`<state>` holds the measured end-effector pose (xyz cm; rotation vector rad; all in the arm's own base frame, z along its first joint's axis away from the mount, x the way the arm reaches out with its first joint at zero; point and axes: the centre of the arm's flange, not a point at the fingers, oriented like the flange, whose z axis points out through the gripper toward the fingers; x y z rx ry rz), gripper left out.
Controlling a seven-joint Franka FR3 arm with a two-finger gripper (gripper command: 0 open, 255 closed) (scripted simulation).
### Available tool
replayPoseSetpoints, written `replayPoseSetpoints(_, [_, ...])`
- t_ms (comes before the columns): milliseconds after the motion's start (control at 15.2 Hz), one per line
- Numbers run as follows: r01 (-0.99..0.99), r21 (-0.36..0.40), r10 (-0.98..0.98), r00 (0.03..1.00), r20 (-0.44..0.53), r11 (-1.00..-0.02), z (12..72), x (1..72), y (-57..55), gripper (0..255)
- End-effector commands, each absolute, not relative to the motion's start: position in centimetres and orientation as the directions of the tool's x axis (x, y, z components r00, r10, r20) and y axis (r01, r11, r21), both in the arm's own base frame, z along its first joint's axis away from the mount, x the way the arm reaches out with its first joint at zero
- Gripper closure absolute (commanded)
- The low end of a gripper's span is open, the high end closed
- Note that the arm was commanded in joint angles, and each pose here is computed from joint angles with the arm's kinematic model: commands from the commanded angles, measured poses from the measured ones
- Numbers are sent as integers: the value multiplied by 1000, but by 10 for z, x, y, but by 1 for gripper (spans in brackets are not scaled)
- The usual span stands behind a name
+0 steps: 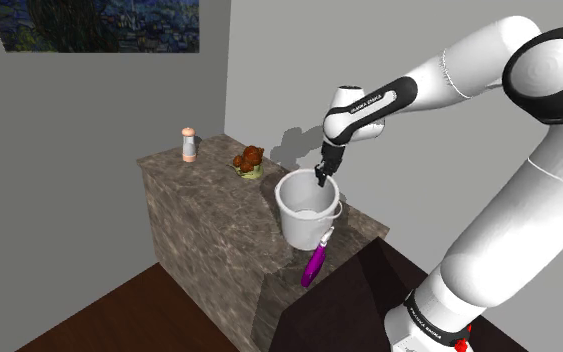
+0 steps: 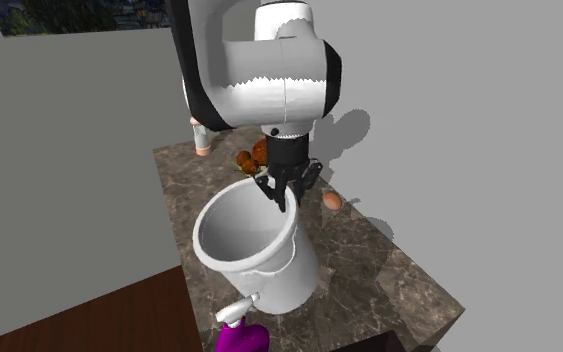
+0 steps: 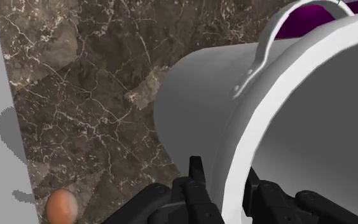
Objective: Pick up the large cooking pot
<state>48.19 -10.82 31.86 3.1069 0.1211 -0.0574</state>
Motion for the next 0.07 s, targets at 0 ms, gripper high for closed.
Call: replayPoseSetpoints(0, [78, 31, 77, 996, -33, -996, 324, 482, -109, 255])
